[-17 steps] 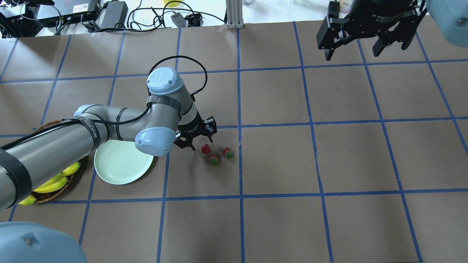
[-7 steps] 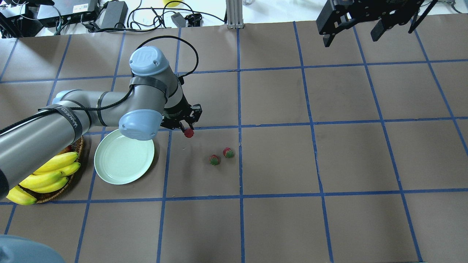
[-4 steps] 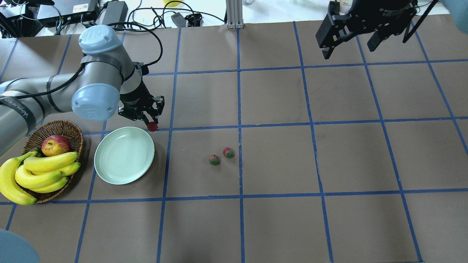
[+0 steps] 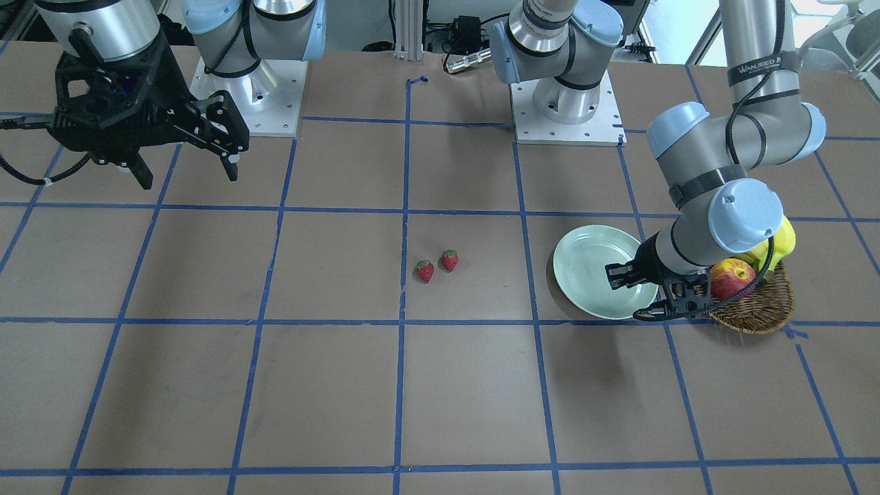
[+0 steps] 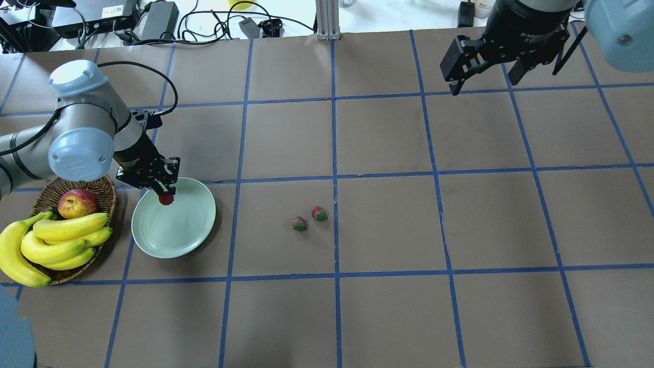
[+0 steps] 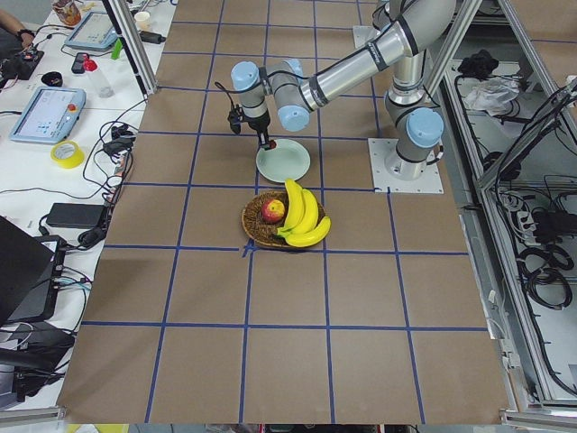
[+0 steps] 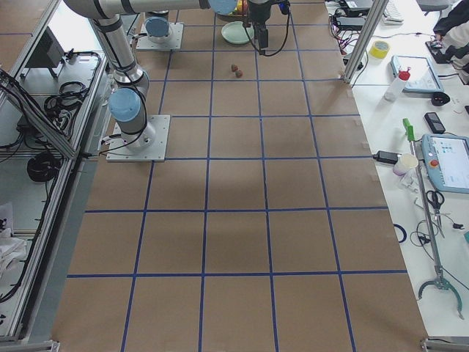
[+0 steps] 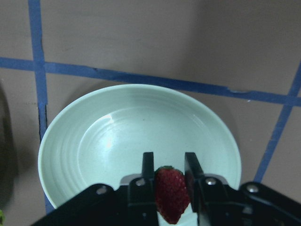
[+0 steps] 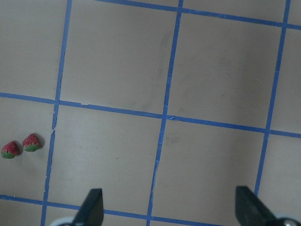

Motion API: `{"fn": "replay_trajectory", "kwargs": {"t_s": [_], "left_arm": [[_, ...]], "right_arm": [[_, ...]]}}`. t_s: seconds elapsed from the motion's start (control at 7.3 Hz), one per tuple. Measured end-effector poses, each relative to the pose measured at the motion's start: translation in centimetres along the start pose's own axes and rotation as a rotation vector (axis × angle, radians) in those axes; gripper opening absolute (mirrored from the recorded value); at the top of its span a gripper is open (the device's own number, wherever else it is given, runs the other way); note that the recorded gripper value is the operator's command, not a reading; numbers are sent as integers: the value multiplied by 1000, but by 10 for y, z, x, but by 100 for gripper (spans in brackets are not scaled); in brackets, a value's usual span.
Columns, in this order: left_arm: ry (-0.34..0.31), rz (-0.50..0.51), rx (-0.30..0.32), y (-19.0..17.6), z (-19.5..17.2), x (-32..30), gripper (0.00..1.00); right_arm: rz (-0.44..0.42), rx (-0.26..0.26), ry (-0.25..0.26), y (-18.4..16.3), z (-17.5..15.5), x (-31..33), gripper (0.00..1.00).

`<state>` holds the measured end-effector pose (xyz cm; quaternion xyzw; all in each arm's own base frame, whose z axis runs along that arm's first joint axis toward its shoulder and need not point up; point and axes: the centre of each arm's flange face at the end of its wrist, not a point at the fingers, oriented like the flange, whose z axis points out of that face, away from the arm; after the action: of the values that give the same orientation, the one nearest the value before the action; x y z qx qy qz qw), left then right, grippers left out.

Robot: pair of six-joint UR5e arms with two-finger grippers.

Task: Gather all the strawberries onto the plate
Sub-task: 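Carry the strawberry with the left gripper onto the plate and release, then move the left gripper back over the remaining strawberries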

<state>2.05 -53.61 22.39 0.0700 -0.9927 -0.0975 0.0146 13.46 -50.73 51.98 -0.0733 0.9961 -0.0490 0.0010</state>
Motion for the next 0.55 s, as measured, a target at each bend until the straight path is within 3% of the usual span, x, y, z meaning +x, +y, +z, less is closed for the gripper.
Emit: {"fn": "replay_trajectory", "kwargs": {"t_s": [0.14,0.27,0.41,0.55], "left_arm": [[4,0,-14,-1,7,-7,0],[7,1,-26,-1,13,-9,14],[8,0,-35,-1,18,-11,99],[9,0,-41,-1,20,-11,100]], "right_arm": [[8,-2,6,0,1,5,100],[13,-6,18,0,1,8,100],[15,-8,29,0,1,11,100],[16,-8,33,0,0,11,100]]}}
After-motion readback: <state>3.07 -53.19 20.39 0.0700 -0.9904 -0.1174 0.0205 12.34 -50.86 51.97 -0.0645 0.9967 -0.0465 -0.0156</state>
